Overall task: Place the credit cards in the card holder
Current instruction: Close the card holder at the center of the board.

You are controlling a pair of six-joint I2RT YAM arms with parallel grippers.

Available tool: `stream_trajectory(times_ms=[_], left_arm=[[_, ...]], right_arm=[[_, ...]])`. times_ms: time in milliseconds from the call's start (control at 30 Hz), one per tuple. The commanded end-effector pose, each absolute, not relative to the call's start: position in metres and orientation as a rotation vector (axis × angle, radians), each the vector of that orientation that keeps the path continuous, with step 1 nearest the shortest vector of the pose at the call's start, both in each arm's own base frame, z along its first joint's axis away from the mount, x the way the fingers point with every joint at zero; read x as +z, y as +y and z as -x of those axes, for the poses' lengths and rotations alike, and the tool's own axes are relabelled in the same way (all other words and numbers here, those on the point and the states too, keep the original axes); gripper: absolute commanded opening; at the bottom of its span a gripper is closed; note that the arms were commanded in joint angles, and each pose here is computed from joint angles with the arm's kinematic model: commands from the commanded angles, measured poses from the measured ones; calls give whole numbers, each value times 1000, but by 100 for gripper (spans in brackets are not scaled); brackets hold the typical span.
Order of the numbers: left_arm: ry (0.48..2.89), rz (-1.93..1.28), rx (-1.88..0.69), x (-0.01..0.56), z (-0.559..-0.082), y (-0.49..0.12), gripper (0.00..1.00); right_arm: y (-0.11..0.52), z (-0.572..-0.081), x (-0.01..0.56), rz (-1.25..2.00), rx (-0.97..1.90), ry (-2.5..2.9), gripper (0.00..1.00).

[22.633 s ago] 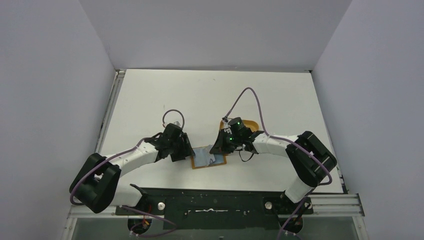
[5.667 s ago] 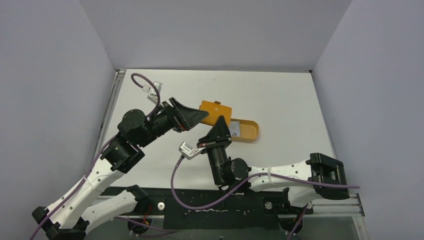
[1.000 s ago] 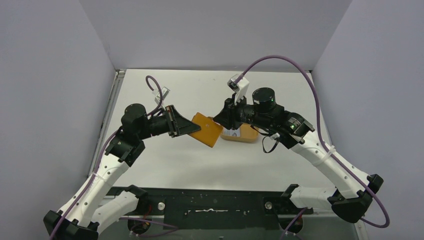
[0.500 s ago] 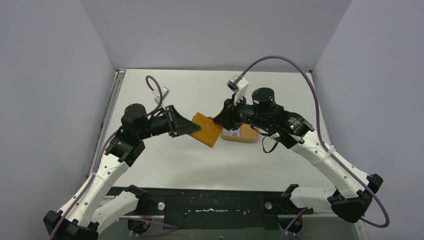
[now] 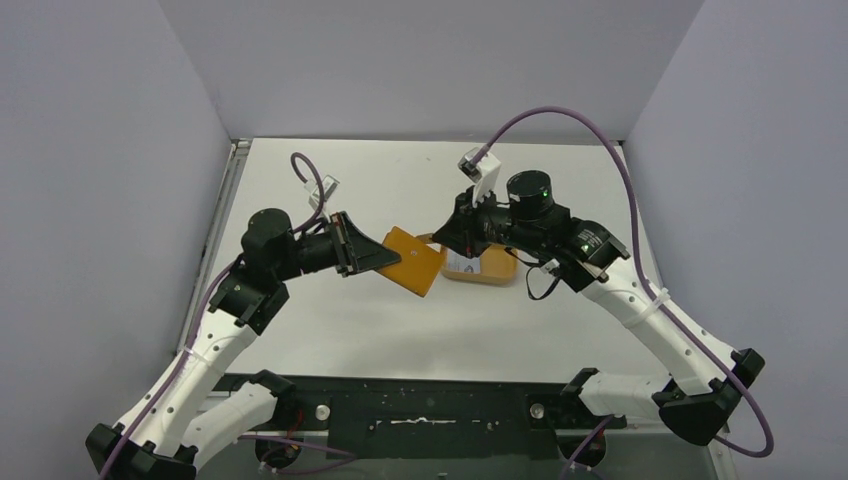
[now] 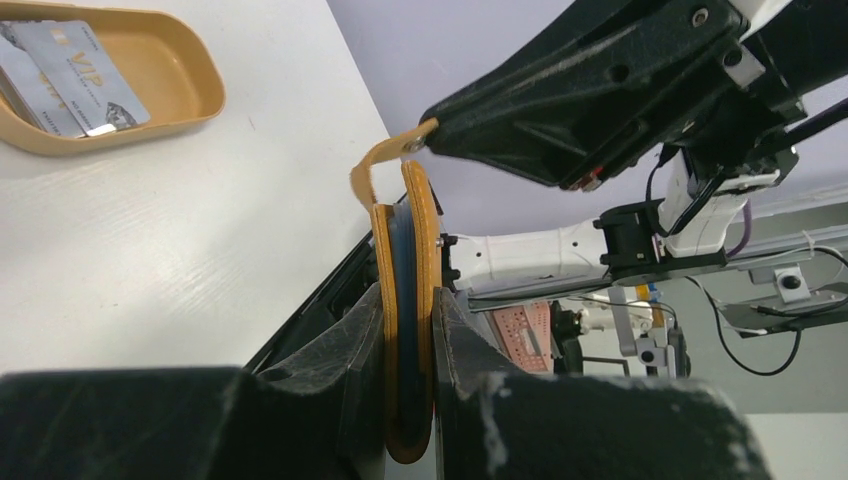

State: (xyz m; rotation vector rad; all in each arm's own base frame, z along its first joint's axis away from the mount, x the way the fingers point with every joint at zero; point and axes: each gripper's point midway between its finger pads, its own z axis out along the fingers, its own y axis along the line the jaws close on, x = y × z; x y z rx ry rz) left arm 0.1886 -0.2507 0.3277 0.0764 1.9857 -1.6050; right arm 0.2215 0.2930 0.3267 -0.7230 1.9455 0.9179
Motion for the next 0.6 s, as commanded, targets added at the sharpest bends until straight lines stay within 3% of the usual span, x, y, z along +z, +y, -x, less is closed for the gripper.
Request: stream_trajectory(times_ms=[0, 567], left_arm=[[1923, -146, -1577, 343, -184, -248, 0], [2063, -251, -1367, 327, -195, -247, 0]], right_arm=[[271, -223, 363, 687, 921, 1873, 0], [276, -192, 390, 782, 1075, 1824, 0]])
